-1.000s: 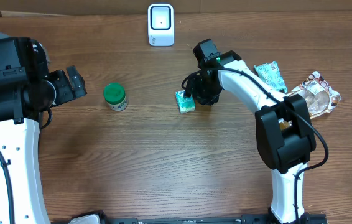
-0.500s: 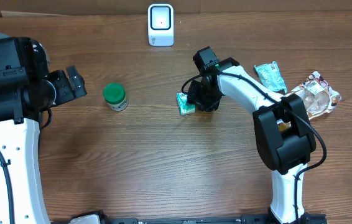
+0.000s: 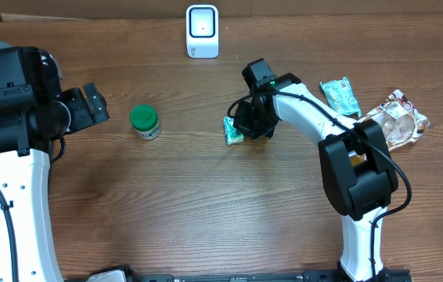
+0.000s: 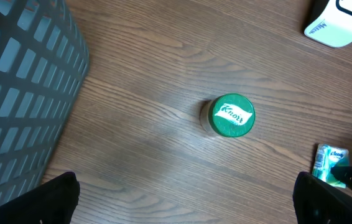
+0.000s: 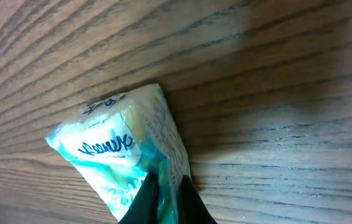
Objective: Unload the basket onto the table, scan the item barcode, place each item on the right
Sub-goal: 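Grasp the Kleenex pack with the right gripper, then lift the Kleenex pack with the right gripper up to the scanner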
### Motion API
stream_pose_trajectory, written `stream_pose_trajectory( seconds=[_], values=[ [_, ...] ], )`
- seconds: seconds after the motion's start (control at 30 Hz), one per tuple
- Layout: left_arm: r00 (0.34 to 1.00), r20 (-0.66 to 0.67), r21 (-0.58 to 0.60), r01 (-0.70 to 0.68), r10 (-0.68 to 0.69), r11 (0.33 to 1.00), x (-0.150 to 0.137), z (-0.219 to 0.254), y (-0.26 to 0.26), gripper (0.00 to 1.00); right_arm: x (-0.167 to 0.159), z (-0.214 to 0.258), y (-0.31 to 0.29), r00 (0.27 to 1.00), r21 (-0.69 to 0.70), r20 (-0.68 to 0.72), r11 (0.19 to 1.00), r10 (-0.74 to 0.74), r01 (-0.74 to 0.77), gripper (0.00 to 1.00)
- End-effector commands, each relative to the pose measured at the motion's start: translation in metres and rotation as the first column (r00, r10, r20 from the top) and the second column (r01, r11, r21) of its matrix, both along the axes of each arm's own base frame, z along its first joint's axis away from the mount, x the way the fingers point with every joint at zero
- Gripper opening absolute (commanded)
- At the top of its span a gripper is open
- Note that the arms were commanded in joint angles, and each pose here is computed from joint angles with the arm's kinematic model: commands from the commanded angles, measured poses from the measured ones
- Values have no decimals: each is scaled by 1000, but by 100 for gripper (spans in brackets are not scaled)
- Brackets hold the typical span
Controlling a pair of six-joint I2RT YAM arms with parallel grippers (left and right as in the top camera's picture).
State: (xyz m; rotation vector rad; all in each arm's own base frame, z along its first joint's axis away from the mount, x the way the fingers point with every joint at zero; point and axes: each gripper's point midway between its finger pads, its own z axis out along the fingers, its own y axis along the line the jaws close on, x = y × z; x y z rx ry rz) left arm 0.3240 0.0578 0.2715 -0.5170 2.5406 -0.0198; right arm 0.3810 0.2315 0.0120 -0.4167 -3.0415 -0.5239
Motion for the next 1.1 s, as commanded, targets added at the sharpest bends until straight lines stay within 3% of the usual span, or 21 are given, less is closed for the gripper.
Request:
stream_pose_trajectory(
  seconds=[0.0,0.1,0.2,0.23,0.27,0.47,0.67,0.83,1.07],
  values=[
    [1000,20,27,7,-8,1000,-3,8,3,99,-15,-3,10,994,78,-32,991,108,-105,4],
    [1000,20,27,7,-8,1000,-3,8,3,100,-13,27,32,980,277,15,940,201,-197,4],
    [1000,20,27,7,-8,1000,-3,8,3,100,-9,84,56,946,545,156,774,285,-323,4],
    [1000,20,27,7,-8,1000,-3,8,3,100,-4,117,57,939,645,214,683,270,-343,4],
    [1000,20,27,7,-8,1000,-3,8,3,99,-1,130,54,938,680,234,646,257,-347,4],
    [1000,20,27,7,-8,1000,-3,8,3,100,13,177,29,959,822,222,495,178,-282,4],
    [1000,20,27,7,-8,1000,-3,8,3,100,24,212,6,983,919,114,361,146,-161,4],
    [1000,20,27,7,-8,1000,-3,8,3,100,31,232,-1,980,940,115,303,163,-160,4],
    [1000,20,27,7,-8,1000,-3,8,3,99,37,250,0,968,928,188,293,164,-230,4]
  ],
)
